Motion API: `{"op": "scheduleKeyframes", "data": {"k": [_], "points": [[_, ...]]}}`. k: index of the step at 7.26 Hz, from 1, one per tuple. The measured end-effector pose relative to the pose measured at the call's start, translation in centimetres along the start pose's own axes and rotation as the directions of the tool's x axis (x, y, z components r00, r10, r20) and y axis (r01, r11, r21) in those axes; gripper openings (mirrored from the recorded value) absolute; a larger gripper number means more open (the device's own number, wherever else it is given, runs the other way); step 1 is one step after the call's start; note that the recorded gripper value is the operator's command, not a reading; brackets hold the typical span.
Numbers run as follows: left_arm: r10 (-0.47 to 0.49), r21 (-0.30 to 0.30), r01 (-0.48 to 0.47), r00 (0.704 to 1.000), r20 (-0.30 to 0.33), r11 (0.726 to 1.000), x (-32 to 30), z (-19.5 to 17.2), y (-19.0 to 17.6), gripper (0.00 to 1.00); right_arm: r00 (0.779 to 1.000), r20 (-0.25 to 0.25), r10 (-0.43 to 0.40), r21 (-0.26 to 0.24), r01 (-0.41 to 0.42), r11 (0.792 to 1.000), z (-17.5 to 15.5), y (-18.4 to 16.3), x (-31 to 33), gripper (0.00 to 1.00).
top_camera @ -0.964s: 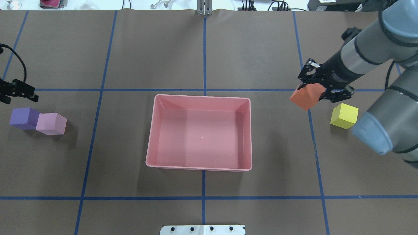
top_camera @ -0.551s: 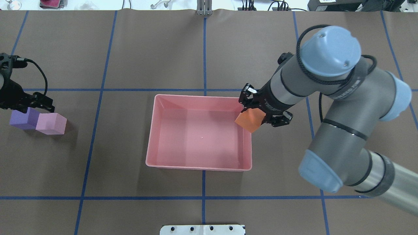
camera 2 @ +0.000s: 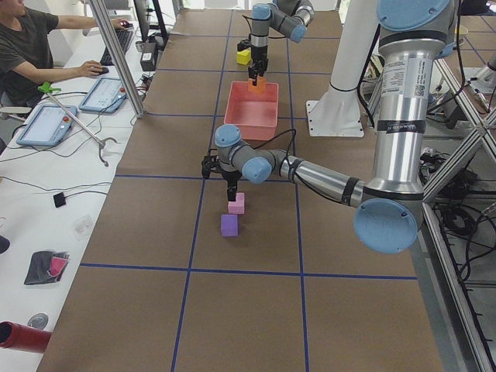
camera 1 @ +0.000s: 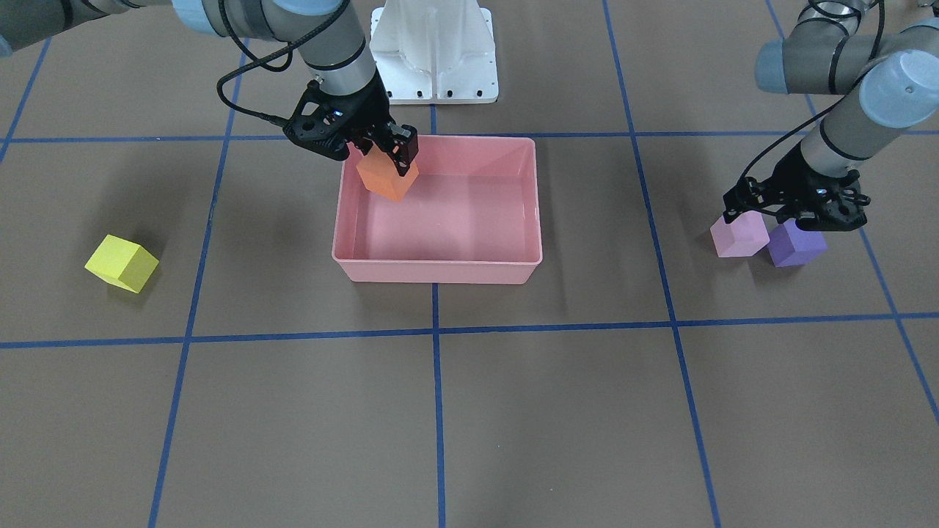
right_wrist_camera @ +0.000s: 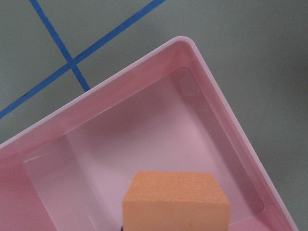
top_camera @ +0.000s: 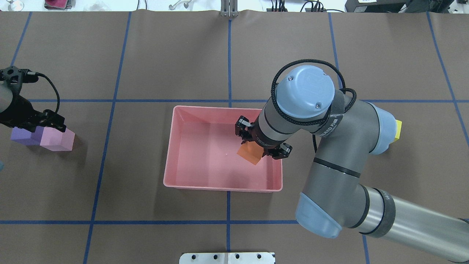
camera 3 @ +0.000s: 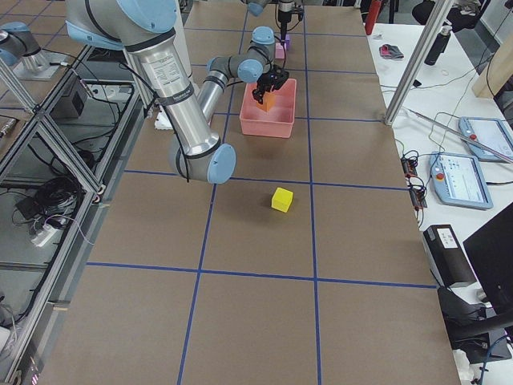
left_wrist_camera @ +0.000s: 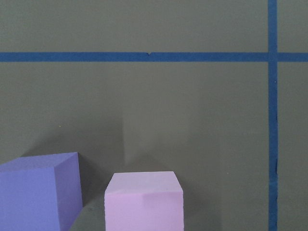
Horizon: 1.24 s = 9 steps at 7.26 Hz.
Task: Place blocks into pink bin with both arms
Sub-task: 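Drop the orange cube in the bin while the left gripper descends, then lift the light pink cube left while the right gripper nears yellow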
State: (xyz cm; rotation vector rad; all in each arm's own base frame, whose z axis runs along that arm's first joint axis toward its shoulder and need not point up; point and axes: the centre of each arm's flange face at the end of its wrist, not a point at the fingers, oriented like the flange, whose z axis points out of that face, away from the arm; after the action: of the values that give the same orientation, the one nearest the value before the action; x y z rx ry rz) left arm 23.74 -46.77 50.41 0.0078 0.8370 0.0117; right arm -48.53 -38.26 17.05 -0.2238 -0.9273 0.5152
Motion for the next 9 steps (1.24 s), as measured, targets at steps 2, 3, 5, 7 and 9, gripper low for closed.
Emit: {"op": "scheduleKeyframes", "data": {"k": [2,3,5,7,9], "points": [[0.005,-0.022,-0.004,1.0,0.018,1.0,-0.1,1.6,0.2,0.99,1.0,-0.017,-0.012,0.004,0.012,1.0,1.4,1.0,0.1,0.69],[0.004,-0.035,-0.003,1.0,0.03,0.999,-0.2,2.6,0.3,0.99,1.0,-0.023,-0.016,0.005,0.016,1.0,1.8,1.3,0.2,0.99],[0.005,-0.049,-0.003,0.999,0.04,0.999,-0.4,3.5,0.3,0.99,0.999,-0.028,-0.019,0.005,0.019,1.0,2.2,1.5,0.2,0.99],[0.002,-0.067,0.001,0.999,0.05,0.998,-0.5,4.8,0.1,0.66,0.999,-0.026,-0.022,0.005,0.022,1.0,2.0,1.6,0.2,0.99],[-0.001,-0.075,0.005,0.998,0.055,0.997,-0.5,5.5,-0.1,0.0,1.0,0.004,-0.01,0.018,0.01,1.0,-0.1,0.0,0.3,0.99]]}}
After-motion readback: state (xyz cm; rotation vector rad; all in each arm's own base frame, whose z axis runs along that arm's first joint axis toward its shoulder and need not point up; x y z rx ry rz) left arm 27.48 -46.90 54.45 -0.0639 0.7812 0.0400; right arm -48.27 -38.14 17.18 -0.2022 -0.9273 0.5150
